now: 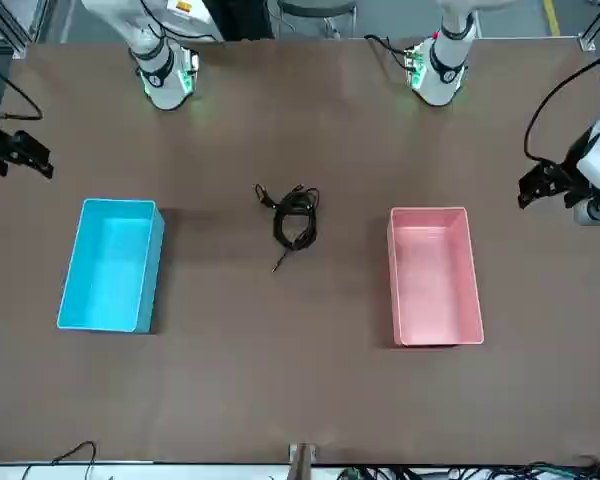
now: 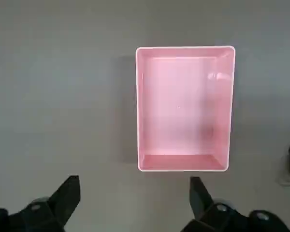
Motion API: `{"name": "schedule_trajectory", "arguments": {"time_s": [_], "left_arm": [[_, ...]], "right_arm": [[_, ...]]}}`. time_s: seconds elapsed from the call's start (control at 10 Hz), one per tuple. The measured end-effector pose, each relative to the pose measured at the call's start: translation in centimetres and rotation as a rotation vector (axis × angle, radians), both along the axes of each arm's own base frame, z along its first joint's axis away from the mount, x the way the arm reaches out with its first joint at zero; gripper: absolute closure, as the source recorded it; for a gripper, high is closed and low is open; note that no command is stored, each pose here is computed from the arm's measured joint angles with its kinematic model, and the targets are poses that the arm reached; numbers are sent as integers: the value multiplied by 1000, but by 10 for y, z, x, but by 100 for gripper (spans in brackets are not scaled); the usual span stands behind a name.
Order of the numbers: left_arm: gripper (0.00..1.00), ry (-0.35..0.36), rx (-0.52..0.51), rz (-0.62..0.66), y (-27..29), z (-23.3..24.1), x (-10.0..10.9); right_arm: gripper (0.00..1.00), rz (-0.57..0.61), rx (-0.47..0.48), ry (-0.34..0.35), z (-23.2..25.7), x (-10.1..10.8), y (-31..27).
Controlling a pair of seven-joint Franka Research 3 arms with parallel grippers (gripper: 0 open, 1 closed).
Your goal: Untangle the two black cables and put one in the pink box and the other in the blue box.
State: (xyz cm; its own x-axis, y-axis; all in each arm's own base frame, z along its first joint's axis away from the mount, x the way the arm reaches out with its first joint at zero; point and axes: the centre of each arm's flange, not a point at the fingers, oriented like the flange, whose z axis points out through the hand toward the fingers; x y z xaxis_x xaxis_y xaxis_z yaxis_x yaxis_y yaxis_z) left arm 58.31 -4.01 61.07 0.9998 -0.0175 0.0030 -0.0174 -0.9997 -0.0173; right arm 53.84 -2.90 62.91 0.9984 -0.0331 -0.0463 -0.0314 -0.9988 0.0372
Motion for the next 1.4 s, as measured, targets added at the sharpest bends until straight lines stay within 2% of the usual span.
{"name": "schedule_trajectory", "arguments": {"time_s": [0.3, 0.6, 0.8, 1.0, 1.2, 1.4], "left_arm": [[0, 5, -14, -2, -5, -1, -1], [0, 46, -62, 53, -54, -20, 1], [0, 94, -53, 212, -96, -44, 3], [0, 141, -21, 382, -150, -79, 3], [0, 117, 19, 571, -203, -104, -1], [0, 93, 22, 816, -249, -129, -5]], "right_arm": [[0, 0, 0, 0, 0, 0, 0], [0, -10, 7, -13, -18, 5, 25], [0, -85, 4, -19, -49, 7, 86], [0, -163, -7, -6, -75, -3, 143], [0, -276, -11, -13, -101, -15, 193], [0, -375, 12, 4, -128, -31, 231]]}}
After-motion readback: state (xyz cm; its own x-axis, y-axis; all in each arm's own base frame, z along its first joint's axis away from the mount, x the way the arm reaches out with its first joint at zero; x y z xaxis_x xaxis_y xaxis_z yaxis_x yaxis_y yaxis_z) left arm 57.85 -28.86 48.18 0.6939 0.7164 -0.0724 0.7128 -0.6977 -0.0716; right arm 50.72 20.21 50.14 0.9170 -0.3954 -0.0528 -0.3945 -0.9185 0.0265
